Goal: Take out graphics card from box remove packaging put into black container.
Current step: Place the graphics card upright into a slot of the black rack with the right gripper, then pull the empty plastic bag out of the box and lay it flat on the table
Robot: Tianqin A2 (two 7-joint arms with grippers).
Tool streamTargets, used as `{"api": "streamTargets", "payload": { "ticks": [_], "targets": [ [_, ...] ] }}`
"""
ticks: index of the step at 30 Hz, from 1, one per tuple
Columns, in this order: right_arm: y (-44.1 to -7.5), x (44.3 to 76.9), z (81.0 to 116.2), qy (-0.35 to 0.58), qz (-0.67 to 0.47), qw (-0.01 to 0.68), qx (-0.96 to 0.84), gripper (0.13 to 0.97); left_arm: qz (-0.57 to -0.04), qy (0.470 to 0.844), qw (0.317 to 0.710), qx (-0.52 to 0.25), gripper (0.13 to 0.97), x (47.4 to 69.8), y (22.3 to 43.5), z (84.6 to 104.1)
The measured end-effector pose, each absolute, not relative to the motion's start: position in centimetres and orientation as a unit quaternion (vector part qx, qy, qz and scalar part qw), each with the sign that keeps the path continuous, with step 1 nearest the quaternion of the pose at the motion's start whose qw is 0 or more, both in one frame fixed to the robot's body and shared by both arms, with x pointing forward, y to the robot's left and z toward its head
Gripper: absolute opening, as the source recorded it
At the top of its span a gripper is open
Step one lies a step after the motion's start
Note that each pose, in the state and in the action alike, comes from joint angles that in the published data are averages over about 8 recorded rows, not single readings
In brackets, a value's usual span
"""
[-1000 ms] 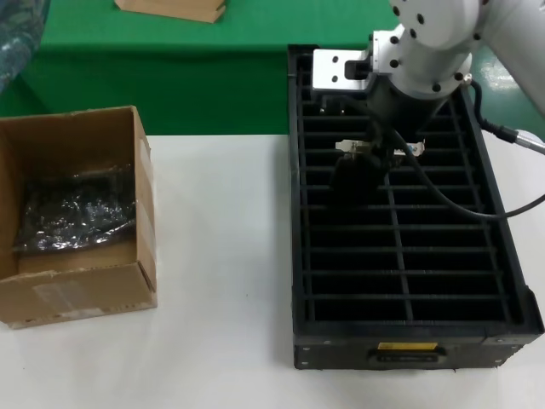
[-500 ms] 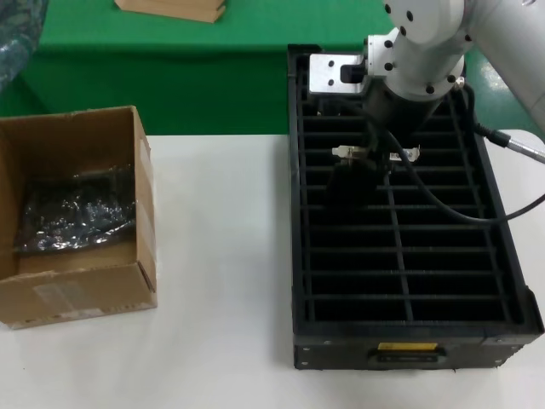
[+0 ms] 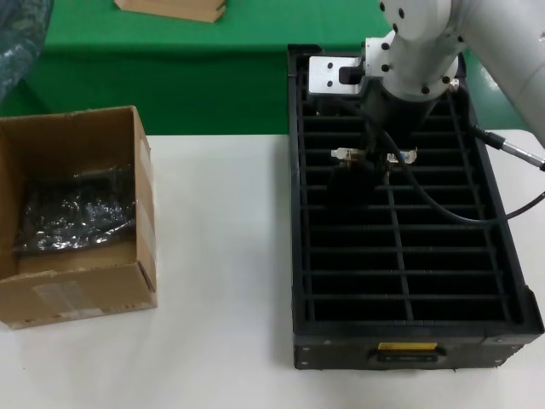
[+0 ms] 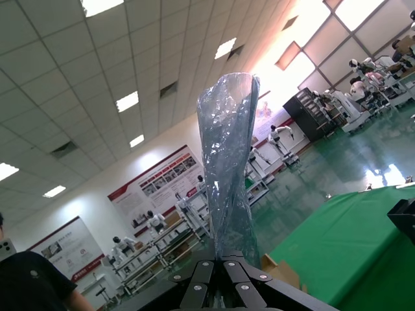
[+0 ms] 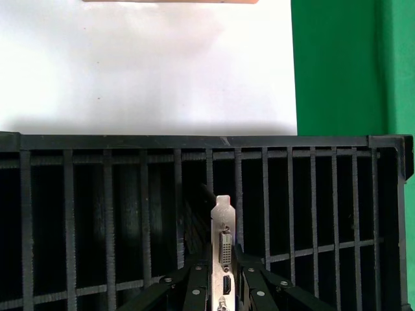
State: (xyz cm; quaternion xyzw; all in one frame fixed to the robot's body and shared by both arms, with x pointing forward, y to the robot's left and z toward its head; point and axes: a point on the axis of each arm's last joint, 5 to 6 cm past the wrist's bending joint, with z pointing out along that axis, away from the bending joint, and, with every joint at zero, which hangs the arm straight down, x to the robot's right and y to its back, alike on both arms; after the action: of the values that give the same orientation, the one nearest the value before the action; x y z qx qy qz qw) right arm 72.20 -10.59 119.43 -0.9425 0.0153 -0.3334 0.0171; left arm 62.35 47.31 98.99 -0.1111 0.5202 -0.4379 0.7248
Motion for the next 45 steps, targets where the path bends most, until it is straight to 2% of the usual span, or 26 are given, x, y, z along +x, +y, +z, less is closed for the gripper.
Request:
{"api": "streamTargets", "payload": {
  "ticks": [13, 22, 30, 34, 42, 45],
  "targets": [
    [-10.8, 73.6, 118.9, 0.010, -0.339, 0.016, -0.941, 0.188, -0.435, 0.526, 0.723, -0.111, 0.139, 62.3, 47.3, 98.8],
    [-10.8, 74.2, 118.5, 0.005, -0.347, 0.013, -0.938, 0.235, -0.433, 0.528, 0.722, -0.113, 0.139, 62.3, 47.4, 98.6],
    [-10.9, 74.4, 118.5, 0.004, -0.351, 0.010, -0.936, 0.347, -0.434, 0.529, 0.721, -0.114, 0.139, 62.2, 47.5, 98.6],
    [-11.0, 74.4, 118.5, 0.005, -0.352, 0.008, -0.936, 0.347, -0.435, 0.529, 0.720, -0.114, 0.139, 62.2, 47.5, 98.6],
    [-11.4, 74.1, 118.7, 0.009, -0.366, 0.012, -0.930, 0.494, -0.451, 0.528, 0.709, -0.121, 0.139, 61.9, 47.4, 98.9],
    [-11.9, 73.9, 119.0, 0.015, -0.383, 0.019, -0.923, 0.484, -0.468, 0.527, 0.697, -0.132, 0.139, 61.7, 47.3, 99.3]
  ]
}}
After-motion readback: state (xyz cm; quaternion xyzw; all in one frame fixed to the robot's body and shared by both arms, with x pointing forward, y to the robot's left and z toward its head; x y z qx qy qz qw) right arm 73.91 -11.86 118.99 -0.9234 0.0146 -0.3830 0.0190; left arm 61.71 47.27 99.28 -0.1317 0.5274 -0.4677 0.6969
